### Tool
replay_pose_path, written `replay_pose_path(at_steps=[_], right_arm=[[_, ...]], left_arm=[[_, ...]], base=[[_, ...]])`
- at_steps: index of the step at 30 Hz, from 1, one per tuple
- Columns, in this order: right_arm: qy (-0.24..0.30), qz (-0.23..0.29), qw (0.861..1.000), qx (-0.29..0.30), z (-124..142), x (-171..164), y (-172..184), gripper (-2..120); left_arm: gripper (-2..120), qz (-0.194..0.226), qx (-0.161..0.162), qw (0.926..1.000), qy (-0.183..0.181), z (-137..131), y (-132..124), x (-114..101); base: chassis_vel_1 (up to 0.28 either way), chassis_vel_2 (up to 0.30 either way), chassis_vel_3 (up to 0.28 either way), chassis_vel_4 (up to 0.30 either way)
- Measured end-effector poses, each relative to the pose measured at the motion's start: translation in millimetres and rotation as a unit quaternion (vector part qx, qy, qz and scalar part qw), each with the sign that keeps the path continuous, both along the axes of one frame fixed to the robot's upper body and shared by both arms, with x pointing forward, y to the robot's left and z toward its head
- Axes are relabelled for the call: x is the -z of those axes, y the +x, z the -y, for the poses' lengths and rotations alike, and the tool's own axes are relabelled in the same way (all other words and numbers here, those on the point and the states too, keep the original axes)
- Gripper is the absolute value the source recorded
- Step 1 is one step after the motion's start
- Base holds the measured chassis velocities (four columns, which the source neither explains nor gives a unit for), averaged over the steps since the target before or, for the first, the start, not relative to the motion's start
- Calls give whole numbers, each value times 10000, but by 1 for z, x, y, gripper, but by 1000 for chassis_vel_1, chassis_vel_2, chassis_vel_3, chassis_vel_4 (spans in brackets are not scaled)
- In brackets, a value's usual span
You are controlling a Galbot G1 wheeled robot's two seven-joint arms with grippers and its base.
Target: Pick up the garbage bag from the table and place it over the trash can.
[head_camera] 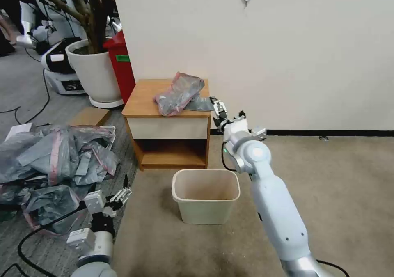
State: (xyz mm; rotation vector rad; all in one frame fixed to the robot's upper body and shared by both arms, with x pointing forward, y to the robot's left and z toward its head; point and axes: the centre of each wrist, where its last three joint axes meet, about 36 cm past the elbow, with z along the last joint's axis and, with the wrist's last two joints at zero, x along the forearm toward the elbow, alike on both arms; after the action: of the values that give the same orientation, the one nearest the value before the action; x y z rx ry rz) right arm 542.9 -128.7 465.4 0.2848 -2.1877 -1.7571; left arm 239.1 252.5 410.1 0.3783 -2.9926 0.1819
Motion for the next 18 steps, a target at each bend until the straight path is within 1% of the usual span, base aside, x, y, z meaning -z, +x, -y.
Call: replay_pose_path(at_steps=[2, 6, 18], right_arm=[[-141, 36, 9999, 22, 0, 8, 13, 100], [-252, 137, 9996, 53, 1, 11, 22, 100], [-358, 341, 9987, 99, -9, 12, 41, 100]], left_arm=[[100, -22, -106, 9999, 3, -2, -2, 1], [100, -28, -191, 9998, 1, -4, -4, 1], [100, -39, -294, 9995, 53, -9, -5, 3]], base=[[0, 0, 0, 0], [0, 0, 0, 0], [0, 0, 0, 0]])
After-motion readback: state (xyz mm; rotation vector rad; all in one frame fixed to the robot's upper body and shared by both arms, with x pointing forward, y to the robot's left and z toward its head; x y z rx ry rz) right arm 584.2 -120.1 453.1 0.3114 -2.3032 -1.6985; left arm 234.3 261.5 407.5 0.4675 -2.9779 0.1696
